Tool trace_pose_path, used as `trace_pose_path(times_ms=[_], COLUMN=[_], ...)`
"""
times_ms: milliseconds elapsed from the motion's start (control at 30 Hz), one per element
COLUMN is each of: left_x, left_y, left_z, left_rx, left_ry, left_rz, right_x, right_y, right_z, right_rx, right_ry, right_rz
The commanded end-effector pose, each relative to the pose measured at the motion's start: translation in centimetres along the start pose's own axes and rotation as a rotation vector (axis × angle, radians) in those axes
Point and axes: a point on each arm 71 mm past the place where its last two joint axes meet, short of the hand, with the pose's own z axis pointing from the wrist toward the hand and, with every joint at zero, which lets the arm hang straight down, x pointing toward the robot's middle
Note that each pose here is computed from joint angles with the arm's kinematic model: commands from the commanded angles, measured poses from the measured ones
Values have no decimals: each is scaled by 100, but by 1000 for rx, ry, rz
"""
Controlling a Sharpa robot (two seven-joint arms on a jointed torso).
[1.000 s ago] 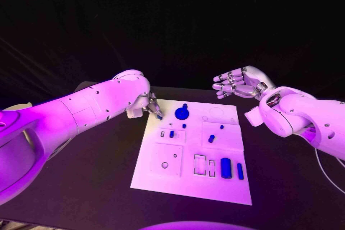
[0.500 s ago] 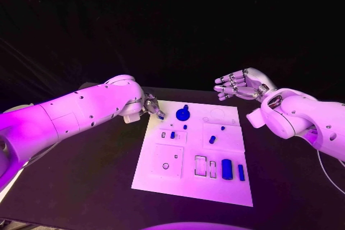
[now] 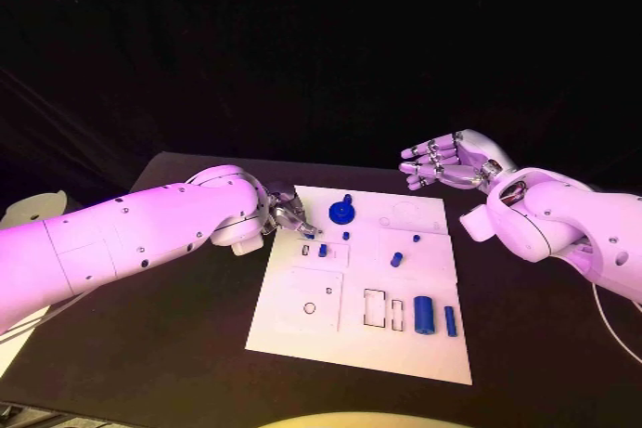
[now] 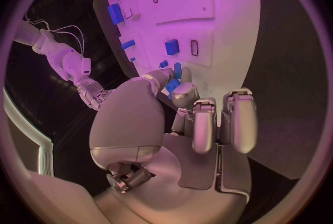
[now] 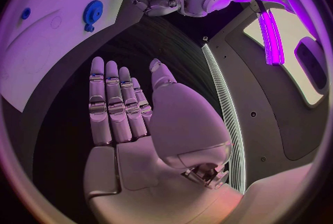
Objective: Assemble the parts on the task board
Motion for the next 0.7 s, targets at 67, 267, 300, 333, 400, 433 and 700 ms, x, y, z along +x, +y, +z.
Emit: trace_pose_path(times_ms=[67, 267, 300, 333, 400, 433, 700], left_x=[52, 135, 140, 146, 150, 150, 157], left_y=[11, 40, 46, 54, 72, 82, 110], left_z=[-16, -23, -22, -20, -16, -13, -8], left_rx=[-8, -34, -40, -47, -62, -68, -96], left_ry=[-14, 19, 20, 21, 22, 21, 28], left_rz=[42, 98, 103, 108, 115, 117, 129], right_x=[47, 38, 37, 36, 35, 35, 34], right_y=[23, 10, 9, 9, 8, 8, 9], right_z=[-3, -5, -5, -6, -6, -6, -8], right_rx=[-20, -21, -21, -21, -21, -22, -23], right_ry=[22, 20, 20, 20, 20, 20, 20], right_rz=[-4, -8, -8, -8, -8, -8, -9])
